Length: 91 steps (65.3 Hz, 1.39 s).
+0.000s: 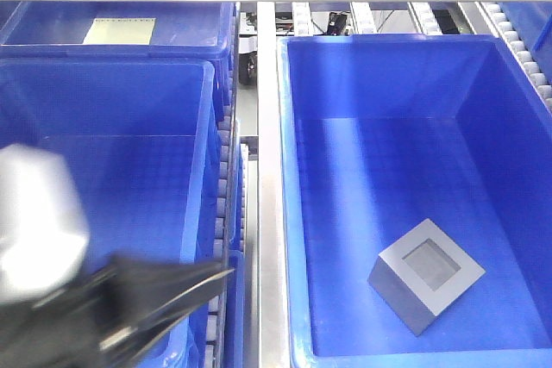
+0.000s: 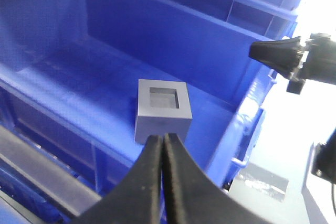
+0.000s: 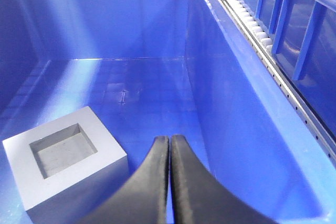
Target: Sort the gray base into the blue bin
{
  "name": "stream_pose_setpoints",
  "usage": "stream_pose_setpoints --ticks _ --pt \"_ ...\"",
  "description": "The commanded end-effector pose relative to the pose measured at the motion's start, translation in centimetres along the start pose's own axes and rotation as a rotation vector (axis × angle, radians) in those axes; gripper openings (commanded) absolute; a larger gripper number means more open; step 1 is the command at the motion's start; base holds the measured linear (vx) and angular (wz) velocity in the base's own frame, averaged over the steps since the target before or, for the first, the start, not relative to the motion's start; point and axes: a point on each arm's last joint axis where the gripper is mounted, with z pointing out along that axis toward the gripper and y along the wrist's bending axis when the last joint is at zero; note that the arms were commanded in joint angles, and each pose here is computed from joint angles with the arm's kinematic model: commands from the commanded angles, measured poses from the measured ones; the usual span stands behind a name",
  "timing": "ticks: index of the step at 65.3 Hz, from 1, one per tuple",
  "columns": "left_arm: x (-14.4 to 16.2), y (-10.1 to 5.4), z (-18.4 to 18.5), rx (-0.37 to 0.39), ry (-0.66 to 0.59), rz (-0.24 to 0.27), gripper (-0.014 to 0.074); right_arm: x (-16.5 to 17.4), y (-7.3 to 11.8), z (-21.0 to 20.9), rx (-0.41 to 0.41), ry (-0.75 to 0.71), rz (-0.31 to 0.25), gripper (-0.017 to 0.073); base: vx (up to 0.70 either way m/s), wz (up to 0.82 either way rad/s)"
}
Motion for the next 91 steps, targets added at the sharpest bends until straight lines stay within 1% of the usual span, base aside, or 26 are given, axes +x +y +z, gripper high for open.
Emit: stream_pose_setpoints --ticks 1,17,23,30,74,91 --pt "-0.5 -0.1 -2.3 0.022 -0.145 -0.003 -0.0006 -0.6 0.0 0.0 0.001 -0.067 -0.017 -0.0005 0.0 0.0" --pt "2.8 0.3 -6.7 0.032 -0.251 -0.006 -0.0006 -0.6 0.0 0.0 0.001 -0.067 -0.017 -0.0005 0.0 0.0" --pt "3.8 0.4 -7.7 0.035 -0.277 -0.007 -0.0006 -0.6 0.0 0.0 0.001 -0.067 -0.017 -0.0005 0.0 0.0" --pt "4.3 0.4 -8.6 0.034 -0.289 -0.005 -0.0006 -0.6 0.0 0.0 0.001 -0.067 -0.017 -0.0005 0.0 0.0" --pt "4.3 0.5 -8.8 0.035 -0.296 -0.007 -0.0006 -0.6 0.0 0.0 0.001 -0.067 -0.017 -0.0005 0.0 0.0" --pt "4.3 0.3 -8.9 0.05 -0.303 0.012 -0.0006 -0.6 0.0 0.0 0.001 -0.067 -0.017 -0.0005 0.0 0.0"
